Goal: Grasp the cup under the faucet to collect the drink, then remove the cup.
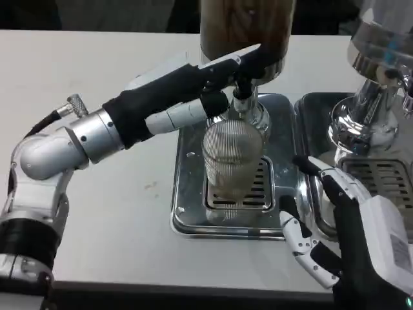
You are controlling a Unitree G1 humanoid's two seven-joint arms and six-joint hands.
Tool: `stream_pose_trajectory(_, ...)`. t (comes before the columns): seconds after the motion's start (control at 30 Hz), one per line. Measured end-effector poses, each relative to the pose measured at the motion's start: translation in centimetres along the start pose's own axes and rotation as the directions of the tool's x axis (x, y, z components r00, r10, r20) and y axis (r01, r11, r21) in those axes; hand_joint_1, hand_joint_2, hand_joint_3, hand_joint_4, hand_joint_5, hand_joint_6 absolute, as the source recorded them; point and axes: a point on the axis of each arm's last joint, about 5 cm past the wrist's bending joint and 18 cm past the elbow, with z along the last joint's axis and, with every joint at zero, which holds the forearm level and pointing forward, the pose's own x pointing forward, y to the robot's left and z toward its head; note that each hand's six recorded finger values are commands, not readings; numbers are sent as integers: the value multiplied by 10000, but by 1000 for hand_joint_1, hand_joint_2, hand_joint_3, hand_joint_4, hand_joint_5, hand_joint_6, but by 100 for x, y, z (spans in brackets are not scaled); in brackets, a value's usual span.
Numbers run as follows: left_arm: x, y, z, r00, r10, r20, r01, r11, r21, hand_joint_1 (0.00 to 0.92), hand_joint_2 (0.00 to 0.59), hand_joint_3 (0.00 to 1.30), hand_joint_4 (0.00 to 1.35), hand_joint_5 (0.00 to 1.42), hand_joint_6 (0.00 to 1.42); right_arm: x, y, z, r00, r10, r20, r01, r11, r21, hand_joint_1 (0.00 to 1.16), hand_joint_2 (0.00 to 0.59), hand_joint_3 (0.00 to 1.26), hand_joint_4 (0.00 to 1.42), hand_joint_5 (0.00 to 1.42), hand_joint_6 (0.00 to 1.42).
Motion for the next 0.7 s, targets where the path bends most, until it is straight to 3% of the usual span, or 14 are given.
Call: stream_pose_trajectory(0.7,21,-35,46,9999,-154,-27,156,9869,1607,0,33,69,0,71,65,10,-27,17,10000,-8,72,8,10000,21,431,443,289,271,170,110)
